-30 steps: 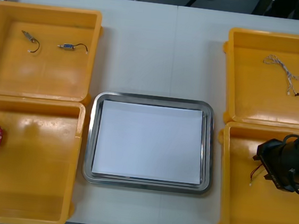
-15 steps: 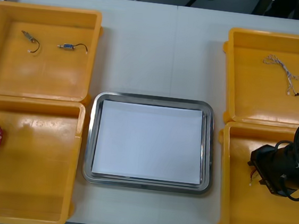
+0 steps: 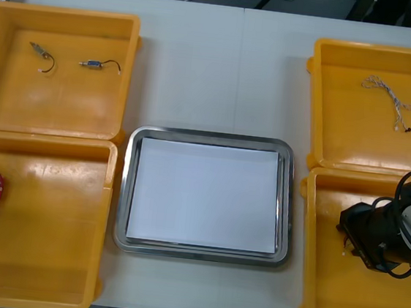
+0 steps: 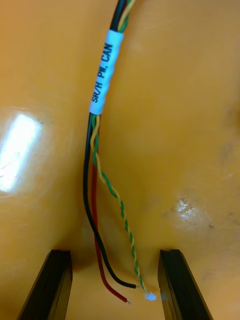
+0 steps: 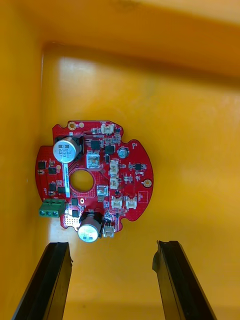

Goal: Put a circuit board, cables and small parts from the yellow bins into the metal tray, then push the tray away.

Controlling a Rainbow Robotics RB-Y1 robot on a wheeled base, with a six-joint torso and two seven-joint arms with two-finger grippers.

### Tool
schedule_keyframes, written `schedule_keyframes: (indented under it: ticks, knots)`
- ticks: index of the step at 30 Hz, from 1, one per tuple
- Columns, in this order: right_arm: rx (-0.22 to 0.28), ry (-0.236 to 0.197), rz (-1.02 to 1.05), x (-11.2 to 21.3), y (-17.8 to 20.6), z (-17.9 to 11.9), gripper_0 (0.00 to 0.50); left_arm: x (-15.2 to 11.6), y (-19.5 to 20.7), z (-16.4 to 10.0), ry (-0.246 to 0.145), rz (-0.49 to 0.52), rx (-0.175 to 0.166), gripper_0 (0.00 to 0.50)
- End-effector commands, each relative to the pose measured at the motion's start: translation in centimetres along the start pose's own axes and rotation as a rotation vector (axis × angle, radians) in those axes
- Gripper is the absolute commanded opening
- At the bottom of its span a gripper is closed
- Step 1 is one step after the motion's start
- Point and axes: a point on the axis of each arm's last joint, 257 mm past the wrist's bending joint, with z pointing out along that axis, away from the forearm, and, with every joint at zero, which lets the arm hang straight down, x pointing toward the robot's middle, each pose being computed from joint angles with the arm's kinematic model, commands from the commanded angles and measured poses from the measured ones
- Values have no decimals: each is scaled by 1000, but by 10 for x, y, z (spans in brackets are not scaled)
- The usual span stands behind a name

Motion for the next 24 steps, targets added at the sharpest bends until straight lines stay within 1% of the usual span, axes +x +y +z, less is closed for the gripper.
schedule_keyframes:
  ticks: [1, 2, 3, 4, 5, 8, 12, 16, 21, 24]
  knots:
    - [14, 18, 0, 13, -7, 10, 435, 13, 10, 0, 7, 79, -4, 500]
    - [15, 17, -2, 13, -7, 10, 299, 14, 10, 1, 6, 76, -2, 500]
    - [16, 17, 0, 13, -7, 10, 203, 14, 10, 1, 4, 76, -2, 500]
    - [16, 17, -2, 12, -6, 10, 62, 14, 10, 1, 2, 75, -1, 500]
    - [18, 17, -1, 12, -6, 9, 0, 15, 9, 2, -1, 77, 0, 500]
    - [27, 16, -3, 10, -6, 7, 0, 17, 10, 5, -7, 71, 2, 500]
    - [28, 13, -6, 8, -4, 4, 0, 22, 13, 10, -1, 65, 3, 500]
    - [21, 2, -12, 5, -1, 0, 0, 24, 20, 12, 0, 63, -5, 500]
    - [25, -6, -27, 2, -1, -14, 0, 29, 25, 15, 7, 52, -9, 500]
    - [41, -4, -32, 3, -5, -27, 0, 31, 27, 18, 6, 41, -8, 500]
